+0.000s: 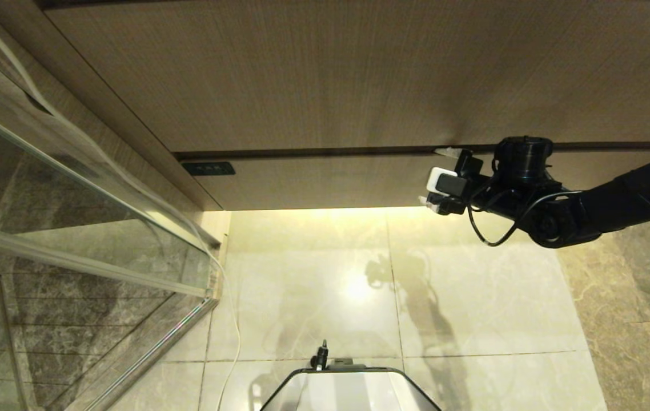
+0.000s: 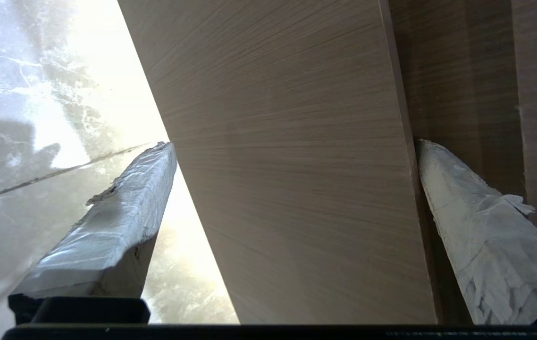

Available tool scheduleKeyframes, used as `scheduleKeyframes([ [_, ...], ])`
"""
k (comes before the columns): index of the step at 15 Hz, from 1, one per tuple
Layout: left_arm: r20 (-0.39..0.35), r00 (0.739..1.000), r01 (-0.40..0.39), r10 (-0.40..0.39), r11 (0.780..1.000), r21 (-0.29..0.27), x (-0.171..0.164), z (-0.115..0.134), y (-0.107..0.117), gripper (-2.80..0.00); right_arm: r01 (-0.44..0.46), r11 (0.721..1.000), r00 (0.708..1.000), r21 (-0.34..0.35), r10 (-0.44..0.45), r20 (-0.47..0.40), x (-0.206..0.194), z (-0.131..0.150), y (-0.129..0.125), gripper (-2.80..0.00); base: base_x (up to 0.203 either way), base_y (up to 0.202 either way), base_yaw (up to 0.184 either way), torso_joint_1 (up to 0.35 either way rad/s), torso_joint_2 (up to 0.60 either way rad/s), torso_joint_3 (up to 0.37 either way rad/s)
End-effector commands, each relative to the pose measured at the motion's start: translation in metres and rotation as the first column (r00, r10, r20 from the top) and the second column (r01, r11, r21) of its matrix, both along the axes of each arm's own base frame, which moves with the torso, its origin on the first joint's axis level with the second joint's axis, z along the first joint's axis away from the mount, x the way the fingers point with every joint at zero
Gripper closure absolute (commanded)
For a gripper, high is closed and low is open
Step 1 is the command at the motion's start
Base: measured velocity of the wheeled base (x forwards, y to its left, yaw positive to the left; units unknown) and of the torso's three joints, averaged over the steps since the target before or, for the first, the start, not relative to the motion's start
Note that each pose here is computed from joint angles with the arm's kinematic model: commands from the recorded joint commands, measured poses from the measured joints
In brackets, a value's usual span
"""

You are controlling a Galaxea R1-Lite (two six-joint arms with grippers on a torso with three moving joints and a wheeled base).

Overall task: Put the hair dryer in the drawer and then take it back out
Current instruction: Pull open the drawer

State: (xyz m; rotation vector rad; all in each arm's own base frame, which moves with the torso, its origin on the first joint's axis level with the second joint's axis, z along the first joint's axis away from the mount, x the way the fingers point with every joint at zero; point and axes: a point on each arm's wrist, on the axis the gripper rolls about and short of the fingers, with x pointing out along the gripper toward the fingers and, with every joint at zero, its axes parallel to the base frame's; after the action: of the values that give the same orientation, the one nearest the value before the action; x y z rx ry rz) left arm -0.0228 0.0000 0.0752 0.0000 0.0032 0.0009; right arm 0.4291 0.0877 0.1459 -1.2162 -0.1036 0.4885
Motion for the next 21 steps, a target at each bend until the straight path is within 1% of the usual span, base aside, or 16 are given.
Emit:
scheduleKeyframes([
  [1,-0.001,1.0,0.0,0.0,1.0,0.0,0.0,0.0,0.0,0.0,-0.001,1.0,1.0,-0.004,0.001,-0.012,-0.002,-0.002,-0.001,-2.8,0.0,0.0,0.0,0.0,0.0,0.0],
  [7,0.0,1.0,-0.001,0.001,1.0,0.0,0.0,0.0,0.0,0.0,0.002,1.0,0.999,0.0,-0.002,-0.046,-0.011,-0.006,-0.002,-2.8,0.0,0.0,0.0,0.0,0.0,0.0],
  [10,0.002,1.0,-0.001,0.001,1.0,0.0,0.0,0.0,0.0,0.0,0.001,1.0,0.999,0.0,-0.001,-0.041,-0.013,-0.003,-0.002,-2.8,0.0,0.0,0.0,0.0,0.0,0.0],
  [14,0.0,1.0,-0.001,0.001,1.0,0.0,0.0,0.0,0.0,0.0,0.002,1.0,0.997,-0.006,-0.003,-0.075,-0.018,-0.005,-0.004,-2.8,0.0,0.0,0.0,0.0,0.0,0.0],
  [15,0.001,1.0,0.0,0.0,1.0,0.0,0.0,0.0,0.0,0.0,0.005,1.0,0.995,-0.012,-0.006,-0.101,-0.02,-0.007,-0.005,-2.8,0.0,0.0,0.0,0.0,0.0,0.0],
  [17,0.001,1.0,-0.001,0.001,1.0,0.0,0.0,0.0,0.0,0.0,0.005,1.0,0.993,-0.013,-0.007,-0.12,-0.021,-0.008,-0.006,-2.8,0.0,0.0,0.0,0.0,0.0,0.0],
  [21,0.0,1.0,-0.001,0.001,1.0,0.0,0.0,0.0,0.0,0.0,0.015,1.0,0.992,-0.005,-0.015,-0.125,-0.022,-0.008,-0.006,-2.8,0.0,0.0,0.0,0.0,0.0,0.0],
])
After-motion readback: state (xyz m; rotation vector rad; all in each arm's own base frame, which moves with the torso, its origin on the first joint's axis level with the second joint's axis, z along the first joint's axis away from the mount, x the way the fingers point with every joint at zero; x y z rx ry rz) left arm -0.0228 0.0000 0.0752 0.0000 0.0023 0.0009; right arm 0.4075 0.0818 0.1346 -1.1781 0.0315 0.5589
